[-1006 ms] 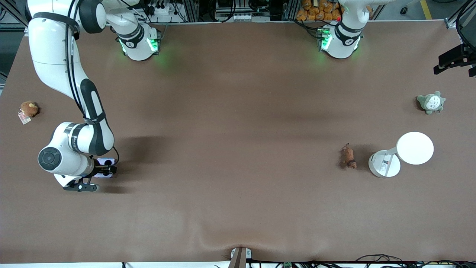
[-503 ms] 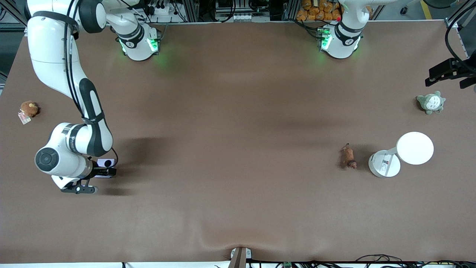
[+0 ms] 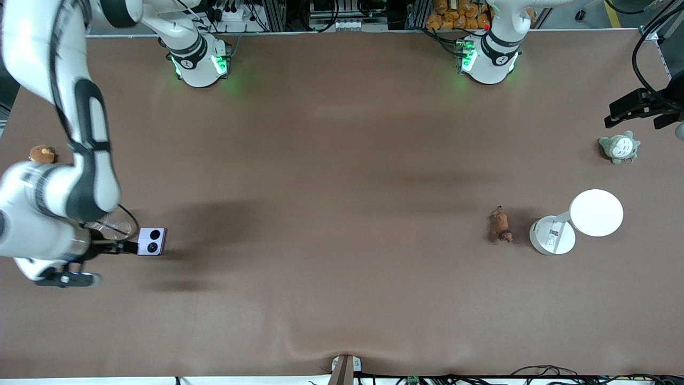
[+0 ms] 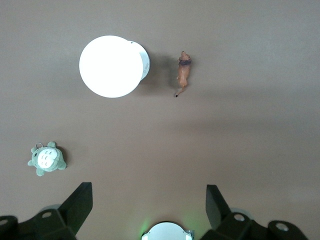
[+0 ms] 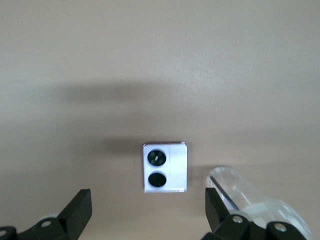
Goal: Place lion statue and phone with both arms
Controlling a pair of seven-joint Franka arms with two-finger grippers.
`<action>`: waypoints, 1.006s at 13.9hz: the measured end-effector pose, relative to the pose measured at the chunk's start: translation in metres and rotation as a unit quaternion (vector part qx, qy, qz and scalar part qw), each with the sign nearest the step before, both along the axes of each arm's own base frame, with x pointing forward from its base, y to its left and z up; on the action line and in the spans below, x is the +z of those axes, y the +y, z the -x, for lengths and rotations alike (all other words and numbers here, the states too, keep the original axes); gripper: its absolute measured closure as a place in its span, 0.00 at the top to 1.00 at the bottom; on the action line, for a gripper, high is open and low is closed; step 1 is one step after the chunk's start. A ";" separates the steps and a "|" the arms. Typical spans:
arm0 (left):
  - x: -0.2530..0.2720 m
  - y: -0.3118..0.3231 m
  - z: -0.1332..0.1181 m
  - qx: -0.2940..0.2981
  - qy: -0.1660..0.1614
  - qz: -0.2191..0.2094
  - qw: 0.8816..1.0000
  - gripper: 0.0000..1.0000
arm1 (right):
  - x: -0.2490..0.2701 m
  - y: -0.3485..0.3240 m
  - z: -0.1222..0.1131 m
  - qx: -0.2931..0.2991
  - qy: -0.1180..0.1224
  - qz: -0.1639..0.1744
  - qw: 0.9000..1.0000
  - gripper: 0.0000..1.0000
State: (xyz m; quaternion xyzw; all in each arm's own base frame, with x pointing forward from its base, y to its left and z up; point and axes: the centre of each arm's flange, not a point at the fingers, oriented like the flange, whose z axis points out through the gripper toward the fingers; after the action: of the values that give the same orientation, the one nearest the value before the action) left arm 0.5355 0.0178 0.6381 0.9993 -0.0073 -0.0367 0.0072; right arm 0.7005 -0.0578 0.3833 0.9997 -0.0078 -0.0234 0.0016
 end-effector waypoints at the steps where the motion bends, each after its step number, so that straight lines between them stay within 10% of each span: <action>1: 0.000 0.001 0.000 0.002 0.000 0.000 1.000 1.00 | 0.035 -0.006 0.010 0.000 -0.004 -0.015 1.000 1.00; 7: 0.000 0.002 0.000 0.006 0.000 0.000 1.000 1.00 | 0.180 -0.004 0.085 0.019 -0.022 -0.050 0.998 1.00; 14: 0.000 0.004 0.000 0.008 0.000 0.000 1.000 1.00 | 0.247 0.044 0.152 -0.014 0.014 -0.033 0.999 1.00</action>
State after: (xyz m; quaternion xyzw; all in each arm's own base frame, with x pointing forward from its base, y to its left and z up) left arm 0.5354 0.0214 0.6384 0.9993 0.0002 -0.0363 0.0072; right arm 0.5486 -0.0141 0.6299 0.9986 -0.0207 -0.0374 -0.0316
